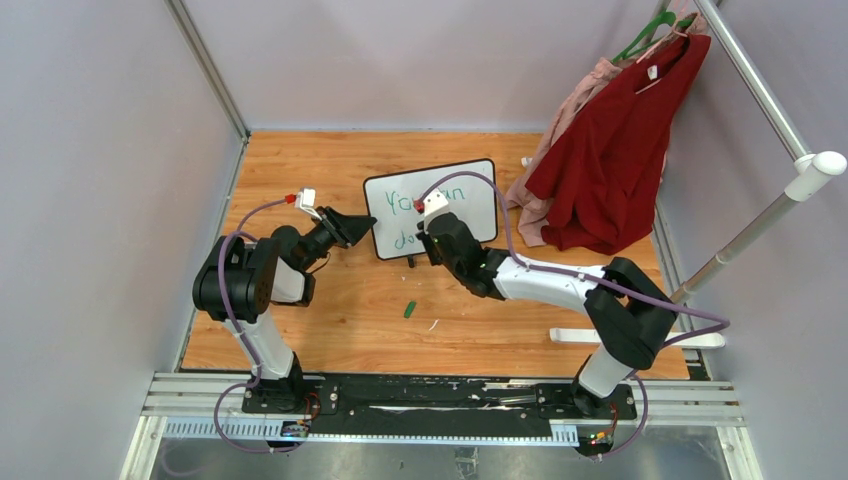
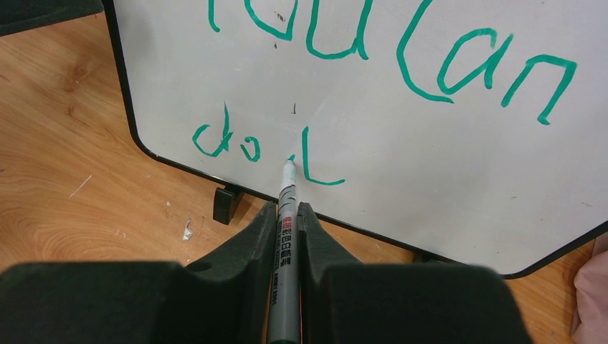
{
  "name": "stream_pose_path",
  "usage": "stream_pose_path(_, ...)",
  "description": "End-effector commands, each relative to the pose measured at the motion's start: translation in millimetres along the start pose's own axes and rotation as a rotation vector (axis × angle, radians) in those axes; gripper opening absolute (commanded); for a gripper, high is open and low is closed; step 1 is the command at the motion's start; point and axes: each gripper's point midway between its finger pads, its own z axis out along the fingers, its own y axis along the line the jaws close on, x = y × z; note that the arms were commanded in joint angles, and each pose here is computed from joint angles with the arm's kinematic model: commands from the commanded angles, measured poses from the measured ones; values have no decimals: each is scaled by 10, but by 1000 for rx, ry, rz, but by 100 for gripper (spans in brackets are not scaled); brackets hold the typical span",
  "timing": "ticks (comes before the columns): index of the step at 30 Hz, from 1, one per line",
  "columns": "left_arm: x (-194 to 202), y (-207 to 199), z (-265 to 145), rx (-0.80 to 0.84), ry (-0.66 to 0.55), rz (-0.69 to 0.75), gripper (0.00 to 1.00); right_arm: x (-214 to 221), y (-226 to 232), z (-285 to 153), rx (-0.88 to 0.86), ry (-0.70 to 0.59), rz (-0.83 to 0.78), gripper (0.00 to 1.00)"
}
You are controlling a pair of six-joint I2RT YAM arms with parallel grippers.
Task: Write a sentence on the whiteboard
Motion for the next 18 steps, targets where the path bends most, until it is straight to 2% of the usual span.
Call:
stream_pose_path(1,-59,-146,-1,52,-20,54,43,-98,-233,-11,77,-24,37,0)
stream_pose_path(10,-60,-148,-1,52,-20,53,43,-101,-341,-54,99,-28,43,0)
stream_pose_path(18,-62,-150,-1,53,-21,54,43,-246,-228,-247,3,-93,53,0)
